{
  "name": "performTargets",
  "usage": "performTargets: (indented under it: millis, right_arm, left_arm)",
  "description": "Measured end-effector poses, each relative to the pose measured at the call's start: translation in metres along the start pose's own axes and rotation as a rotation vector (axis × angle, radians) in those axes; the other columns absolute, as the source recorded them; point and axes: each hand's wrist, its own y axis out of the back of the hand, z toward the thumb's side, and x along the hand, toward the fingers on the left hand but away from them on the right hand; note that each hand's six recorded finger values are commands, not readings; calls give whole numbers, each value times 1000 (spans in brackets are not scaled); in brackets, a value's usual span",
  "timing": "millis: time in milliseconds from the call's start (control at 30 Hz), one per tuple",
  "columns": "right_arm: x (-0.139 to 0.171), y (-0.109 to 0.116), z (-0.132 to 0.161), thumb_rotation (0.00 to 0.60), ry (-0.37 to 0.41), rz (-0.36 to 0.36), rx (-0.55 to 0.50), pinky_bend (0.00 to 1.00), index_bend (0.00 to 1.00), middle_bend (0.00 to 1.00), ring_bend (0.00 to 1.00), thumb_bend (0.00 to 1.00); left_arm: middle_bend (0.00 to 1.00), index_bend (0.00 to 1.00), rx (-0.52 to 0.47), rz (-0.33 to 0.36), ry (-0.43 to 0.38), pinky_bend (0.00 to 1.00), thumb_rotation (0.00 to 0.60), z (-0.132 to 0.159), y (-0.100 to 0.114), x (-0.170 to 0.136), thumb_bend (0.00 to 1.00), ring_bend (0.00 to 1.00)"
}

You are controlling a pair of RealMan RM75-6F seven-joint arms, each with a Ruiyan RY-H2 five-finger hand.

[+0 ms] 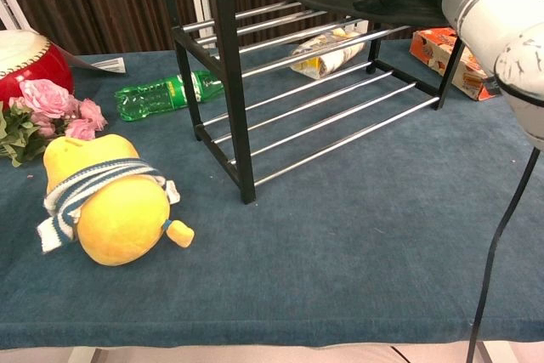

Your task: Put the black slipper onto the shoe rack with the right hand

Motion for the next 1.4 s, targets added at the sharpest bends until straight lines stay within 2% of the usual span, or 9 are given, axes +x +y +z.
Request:
performTargets:
  millis: [133, 267, 400, 533, 667, 1033, 1400]
  right_arm:
    - [3, -2, -1, 600, -1, 14, -2, 687, 497, 484, 579, 175]
    - [7, -3, 1, 600, 16, 26, 7, 638, 426, 475, 448, 174]
    - [11, -4, 1, 600, 27, 35, 16, 449, 307, 368, 264, 173]
    - [11, -4, 0, 600, 28, 47, 11, 254, 222, 261, 121, 173]
    - [12, -5, -1, 600, 30, 55, 3, 156, 140, 164, 20, 174]
    - [19, -3, 0, 600, 52, 84, -16, 107, 2, 1, 0, 126]
    - [39, 12, 6, 600, 113, 112, 25, 78, 0, 0, 0, 27]
  left_arm:
    - [211, 275, 1, -3, 0, 198, 600, 0, 0, 0, 318, 143]
    - [210, 276, 1, -7, -3, 199, 600, 0, -1, 1, 318, 143]
    - [210, 275, 0, -8, -3, 199, 600, 0, -1, 1, 318, 143]
    - [211, 276, 0, -7, -3, 198, 600, 0, -1, 1, 317, 143]
    - [211, 276, 0, -8, -3, 199, 600, 0, -1, 1, 317, 143]
    - [211, 276, 3, -15, -4, 199, 600, 1, -3, 1, 317, 143]
    - [212, 276, 6, -24, -6, 199, 600, 2, -5, 2, 318, 143]
